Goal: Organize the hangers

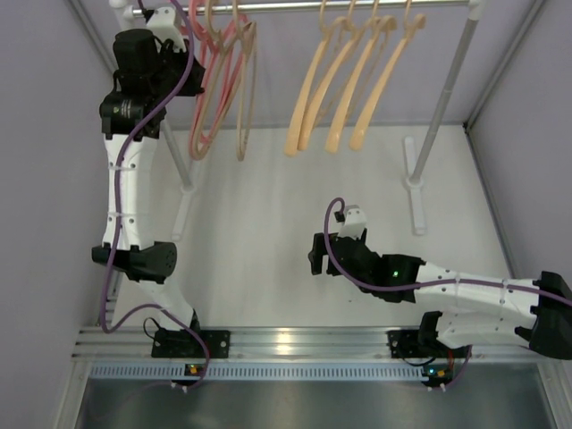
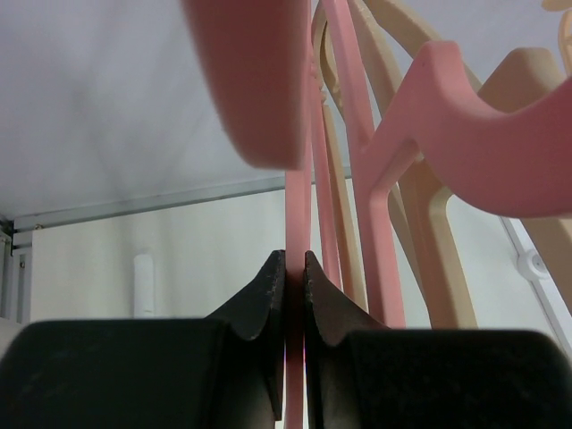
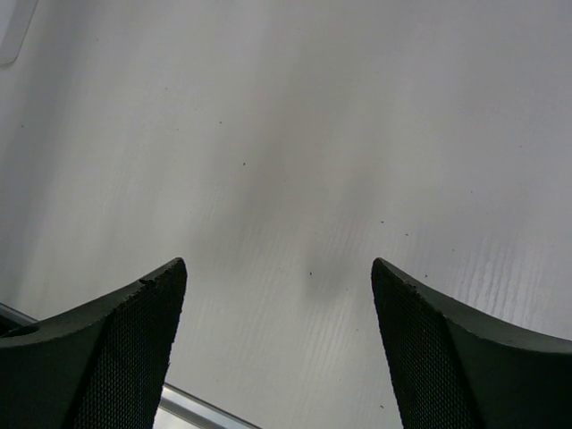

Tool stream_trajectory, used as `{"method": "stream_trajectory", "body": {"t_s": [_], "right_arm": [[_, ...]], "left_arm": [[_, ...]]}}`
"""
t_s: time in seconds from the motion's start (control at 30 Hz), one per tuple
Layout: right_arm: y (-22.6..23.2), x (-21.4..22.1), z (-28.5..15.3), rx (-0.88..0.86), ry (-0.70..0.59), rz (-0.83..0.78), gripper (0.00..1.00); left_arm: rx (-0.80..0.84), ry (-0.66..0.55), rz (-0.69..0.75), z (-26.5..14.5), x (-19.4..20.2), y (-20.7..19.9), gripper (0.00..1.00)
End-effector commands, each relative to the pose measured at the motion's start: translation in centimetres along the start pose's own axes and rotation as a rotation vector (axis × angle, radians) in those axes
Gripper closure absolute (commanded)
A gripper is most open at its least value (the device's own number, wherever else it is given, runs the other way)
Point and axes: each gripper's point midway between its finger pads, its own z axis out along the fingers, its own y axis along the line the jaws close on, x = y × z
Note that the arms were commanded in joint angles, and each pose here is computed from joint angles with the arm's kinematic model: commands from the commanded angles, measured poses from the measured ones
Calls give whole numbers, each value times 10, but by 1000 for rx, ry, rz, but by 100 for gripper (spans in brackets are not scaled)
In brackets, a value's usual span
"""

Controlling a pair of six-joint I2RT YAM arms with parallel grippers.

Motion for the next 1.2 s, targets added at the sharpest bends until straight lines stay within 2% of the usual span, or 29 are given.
{"method": "stream_trajectory", "body": {"t_s": [0.0,0.3,0.43,1.17], "right_arm": [[14,-20,-4,-26,-56,22,19],[13,-19,-3,-24,-54,25,19],[15,-18,-4,-31,-52,26,19],[17,-18,-2,-36,-50,28,20]], "left_arm": [[38,-85,42,-1,-24,-9,100],[28,-90,35,-1,-25,-9,100],[6,-83,29,-2,-20,-6,93],[-11,-149,34,-24,-37,-8,76]]}}
